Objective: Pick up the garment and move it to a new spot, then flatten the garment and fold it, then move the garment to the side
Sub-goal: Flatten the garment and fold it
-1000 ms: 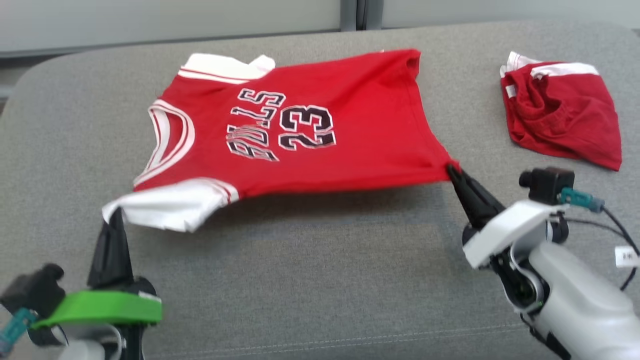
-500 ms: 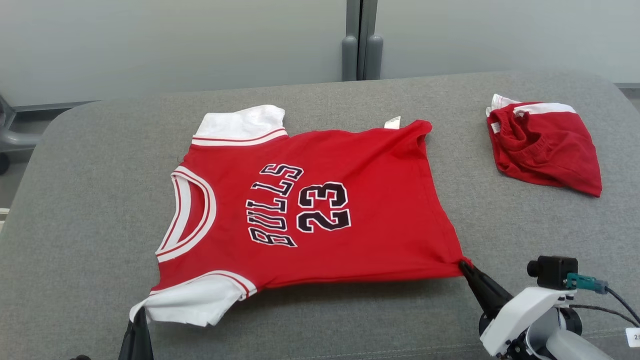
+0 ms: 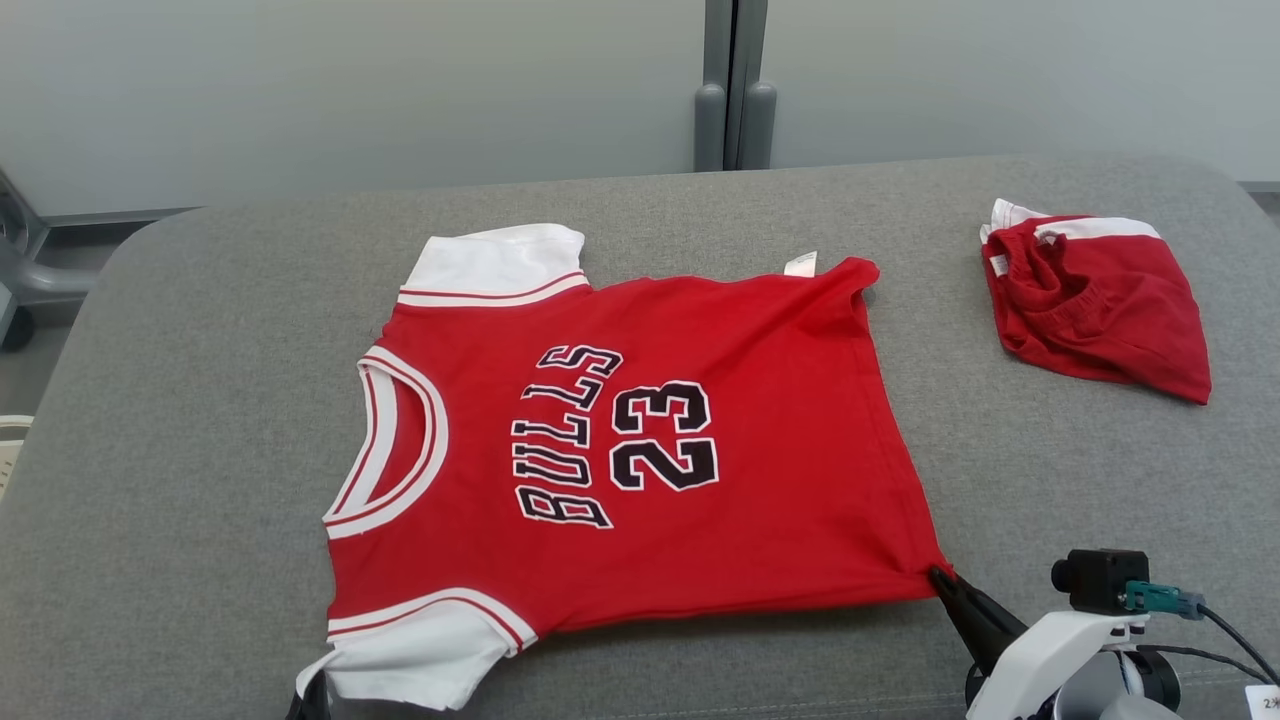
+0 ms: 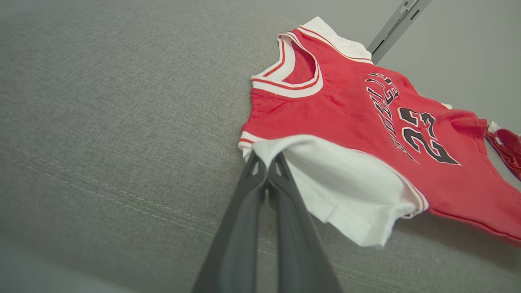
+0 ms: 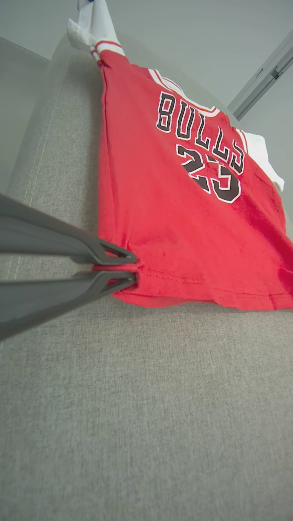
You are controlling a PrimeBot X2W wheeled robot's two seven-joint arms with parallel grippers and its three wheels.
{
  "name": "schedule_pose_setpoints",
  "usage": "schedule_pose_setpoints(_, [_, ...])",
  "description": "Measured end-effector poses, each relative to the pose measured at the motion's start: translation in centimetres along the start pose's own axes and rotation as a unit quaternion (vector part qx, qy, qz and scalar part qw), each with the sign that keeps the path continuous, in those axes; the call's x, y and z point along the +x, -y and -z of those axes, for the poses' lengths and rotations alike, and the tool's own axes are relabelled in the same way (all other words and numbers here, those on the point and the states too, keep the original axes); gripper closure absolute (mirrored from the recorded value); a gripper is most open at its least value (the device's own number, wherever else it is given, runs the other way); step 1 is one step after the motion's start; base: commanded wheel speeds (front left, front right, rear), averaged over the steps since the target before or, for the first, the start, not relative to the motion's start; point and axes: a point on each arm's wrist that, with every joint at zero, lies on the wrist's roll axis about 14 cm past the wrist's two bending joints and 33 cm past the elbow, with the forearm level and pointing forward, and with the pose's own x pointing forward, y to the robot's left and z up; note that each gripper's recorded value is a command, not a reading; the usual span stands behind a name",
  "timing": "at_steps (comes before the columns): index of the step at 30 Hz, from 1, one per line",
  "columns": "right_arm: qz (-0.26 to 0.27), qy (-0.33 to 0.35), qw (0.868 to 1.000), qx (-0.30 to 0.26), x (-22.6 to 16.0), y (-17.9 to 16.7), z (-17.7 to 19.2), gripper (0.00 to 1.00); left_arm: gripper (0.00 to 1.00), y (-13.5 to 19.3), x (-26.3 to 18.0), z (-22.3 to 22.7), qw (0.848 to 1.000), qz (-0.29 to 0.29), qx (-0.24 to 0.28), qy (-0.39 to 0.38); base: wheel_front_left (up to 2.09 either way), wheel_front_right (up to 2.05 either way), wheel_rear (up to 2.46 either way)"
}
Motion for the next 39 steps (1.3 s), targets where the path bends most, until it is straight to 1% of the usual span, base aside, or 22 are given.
schedule_pose_setpoints(5, [0.0,0.006,1.0,0.0,0.2,-0.1,-0.5,1.0,1.0,0.6,0.5,-1.3,1.0,0.01,0.009,0.019,0.0,0.0,0.0])
schedule_pose_setpoints(12, [-0.002,0.018,1.0,0.002,0.8,-0.2,-1.9,1.0,1.0,3.0,2.5,-3.9,0.997,0.052,0.025,0.051,0.0,0.0,0.0])
schedule_pose_setpoints(21, [-0.013,0.031,0.999,-0.026,3.0,-0.4,-5.0,1.0,1.0,5.0,5.8,-6.7,0.992,0.093,0.055,0.063,0.0,0.0,0.0])
schedule_pose_setpoints(29, [-0.017,0.02,0.999,-0.036,5.3,-0.7,-5.9,1.0,1.0,5.7,9.0,-7.6,0.989,0.11,0.084,0.043,0.0,0.0,0.0])
schedule_pose_setpoints(39, [-0.002,-0.006,0.999,-0.04,8.5,0.2,-6.0,1.0,1.0,5.4,13.2,-6.5,0.988,0.106,0.117,-0.006,0.0,0.0,0.0])
